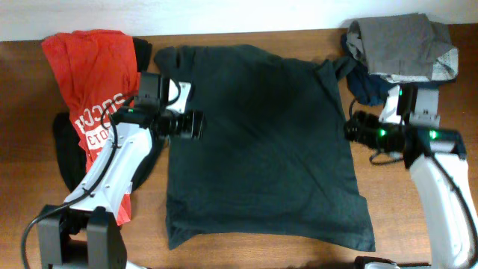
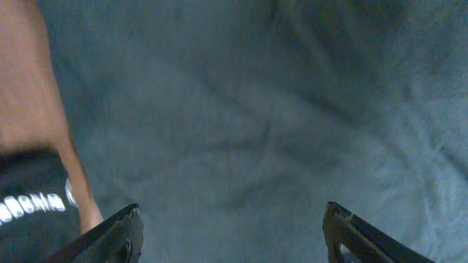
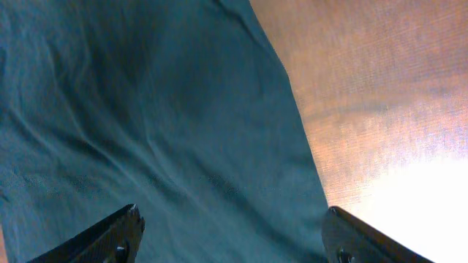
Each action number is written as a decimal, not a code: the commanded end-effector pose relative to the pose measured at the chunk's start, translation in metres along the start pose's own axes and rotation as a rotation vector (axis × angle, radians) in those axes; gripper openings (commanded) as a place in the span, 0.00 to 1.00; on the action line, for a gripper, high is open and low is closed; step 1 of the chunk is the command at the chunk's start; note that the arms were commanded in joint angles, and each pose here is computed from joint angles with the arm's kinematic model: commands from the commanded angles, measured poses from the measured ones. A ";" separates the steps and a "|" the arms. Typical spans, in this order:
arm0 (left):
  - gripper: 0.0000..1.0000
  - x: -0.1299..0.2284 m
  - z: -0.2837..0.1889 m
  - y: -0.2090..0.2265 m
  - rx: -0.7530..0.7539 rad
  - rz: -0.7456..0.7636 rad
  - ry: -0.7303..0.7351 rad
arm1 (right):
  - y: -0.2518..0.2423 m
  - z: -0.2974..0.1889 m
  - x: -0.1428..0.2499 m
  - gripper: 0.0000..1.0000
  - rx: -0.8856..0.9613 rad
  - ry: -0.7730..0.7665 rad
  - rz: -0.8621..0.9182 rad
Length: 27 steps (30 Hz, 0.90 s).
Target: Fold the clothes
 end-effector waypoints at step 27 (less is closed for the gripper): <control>0.79 -0.050 -0.033 -0.032 -0.039 0.203 -0.169 | 0.007 0.219 -0.151 0.59 0.067 -0.310 0.129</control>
Point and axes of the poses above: each gripper's point midway between its finger pads, its own z axis out along the fingers, its own y axis along the line the jaws close on, x = y × z, the point moved 10 cm from there along -z, back along the fingers, and after that the axes turned 2 degrees about -z, right-handed, at the moved point
